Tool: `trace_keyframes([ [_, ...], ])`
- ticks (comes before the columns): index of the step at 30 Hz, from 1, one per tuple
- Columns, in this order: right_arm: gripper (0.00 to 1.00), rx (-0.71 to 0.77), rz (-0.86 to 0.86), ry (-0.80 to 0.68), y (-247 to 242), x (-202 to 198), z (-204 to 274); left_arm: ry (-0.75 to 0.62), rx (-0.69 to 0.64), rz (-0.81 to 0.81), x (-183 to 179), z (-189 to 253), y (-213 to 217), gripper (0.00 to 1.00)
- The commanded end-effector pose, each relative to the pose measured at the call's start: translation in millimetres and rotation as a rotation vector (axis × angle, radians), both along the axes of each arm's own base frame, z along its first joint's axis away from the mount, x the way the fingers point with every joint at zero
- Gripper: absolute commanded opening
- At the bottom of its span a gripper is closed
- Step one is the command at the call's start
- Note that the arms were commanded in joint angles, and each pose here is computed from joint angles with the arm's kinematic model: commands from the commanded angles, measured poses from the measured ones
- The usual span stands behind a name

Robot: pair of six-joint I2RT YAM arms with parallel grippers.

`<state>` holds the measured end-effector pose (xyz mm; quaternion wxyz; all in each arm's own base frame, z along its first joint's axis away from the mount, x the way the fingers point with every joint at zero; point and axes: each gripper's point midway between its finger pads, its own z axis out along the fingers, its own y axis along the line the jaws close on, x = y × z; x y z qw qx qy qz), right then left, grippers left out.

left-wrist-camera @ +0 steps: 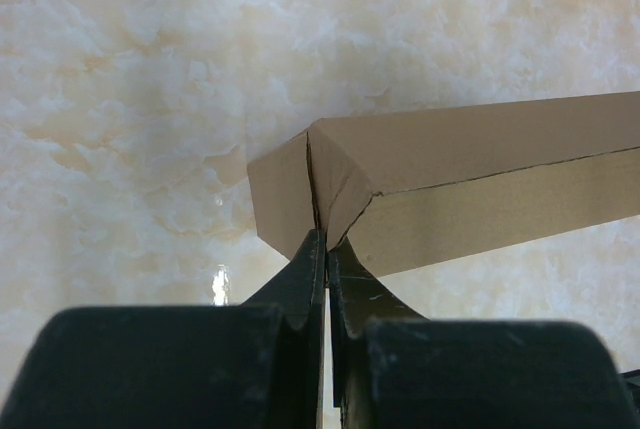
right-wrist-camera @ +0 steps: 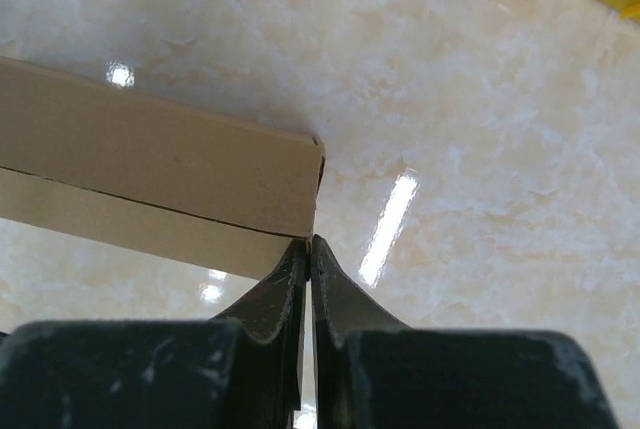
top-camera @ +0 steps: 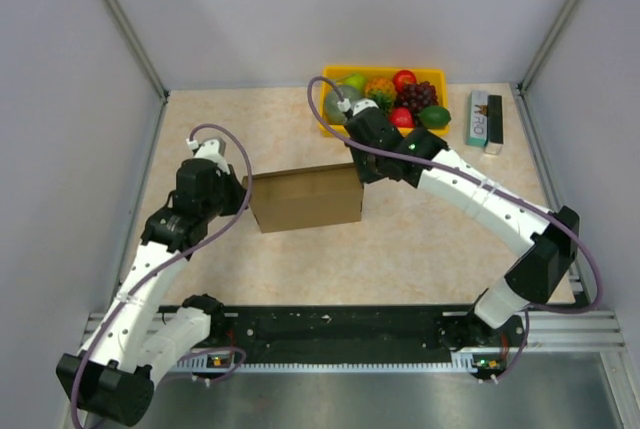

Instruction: Fold the paper box

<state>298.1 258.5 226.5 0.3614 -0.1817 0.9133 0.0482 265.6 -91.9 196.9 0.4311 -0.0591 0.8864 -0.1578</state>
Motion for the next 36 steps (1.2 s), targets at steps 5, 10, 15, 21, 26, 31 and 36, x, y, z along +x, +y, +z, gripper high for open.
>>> trace_keyframes([
  [5, 0.00, 0.024, 0.013, -0.011, -8.2, -8.2, -3.9, 0.207, 0.071, 0.076, -36.9, -47.7, 21.1, 0.00],
  [10, 0.00, 0.052, 0.018, -0.056, -7.5, -5.9, -1.9, 0.150, 0.055, 0.067, -34.2, -31.3, 19.5, 0.02],
  [15, 0.00, 0.042, 0.017, -0.087, -11.5, -8.8, -4.7, 0.111, 0.040, 0.058, -32.3, -18.1, 17.5, 0.17],
  [21, 0.00, 0.037, 0.013, -0.113, -12.3, -9.8, -10.2, 0.076, -0.020, -0.008, -39.0, 8.5, 4.8, 0.46],
  [26, 0.00, 0.037, 0.007, -0.121, -11.7, -9.8, -11.2, 0.018, -0.089, -0.074, -53.6, 32.9, -6.4, 0.61],
  [31, 0.00, 0.032, -0.011, -0.120, -14.6, -10.9, -17.1, -0.099, -0.164, -0.086, -53.7, 85.8, -13.0, 0.76],
  [36, 0.00, 0.053, -0.019, -0.133, -15.4, -12.6, -13.9, -0.129, -0.221, -0.121, -45.2, 113.9, -25.4, 0.82],
])
